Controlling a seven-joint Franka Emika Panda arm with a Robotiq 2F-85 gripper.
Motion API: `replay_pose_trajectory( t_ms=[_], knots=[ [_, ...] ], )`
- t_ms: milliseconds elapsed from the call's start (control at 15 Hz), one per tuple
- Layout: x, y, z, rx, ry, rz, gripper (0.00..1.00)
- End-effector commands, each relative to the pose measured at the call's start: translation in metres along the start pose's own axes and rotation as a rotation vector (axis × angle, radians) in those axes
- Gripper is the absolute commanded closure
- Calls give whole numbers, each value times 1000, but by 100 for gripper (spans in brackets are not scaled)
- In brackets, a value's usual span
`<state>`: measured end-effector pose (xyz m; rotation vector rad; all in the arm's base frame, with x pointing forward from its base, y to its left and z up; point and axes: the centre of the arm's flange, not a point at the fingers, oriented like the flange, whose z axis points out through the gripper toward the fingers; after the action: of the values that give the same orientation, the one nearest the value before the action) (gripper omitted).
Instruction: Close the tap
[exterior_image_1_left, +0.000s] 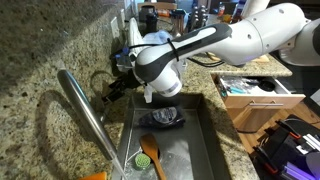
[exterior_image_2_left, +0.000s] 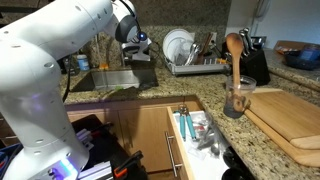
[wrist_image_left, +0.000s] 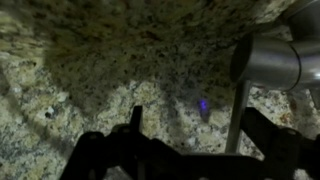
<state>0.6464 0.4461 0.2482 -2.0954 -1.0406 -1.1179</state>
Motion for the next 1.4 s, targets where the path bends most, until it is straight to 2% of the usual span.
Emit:
replay_pose_trajectory(
  t_ms=[0, 67, 400, 733, 800, 867, 1133, 1333],
  knots=[
    [8, 11, 12, 10, 123, -92, 0],
    [11, 4, 2, 12, 53, -48, 0],
    [17, 8, 7, 24, 104, -57, 0],
    [54, -14, -3, 101, 262, -61, 0],
    [63, -16, -6, 90, 280, -67, 0],
    [63, -16, -2, 83, 232, -44, 0],
    [62, -13, -5, 74, 237, -8, 0],
    [62, -9, -16, -36, 237, 12, 0]
  ],
)
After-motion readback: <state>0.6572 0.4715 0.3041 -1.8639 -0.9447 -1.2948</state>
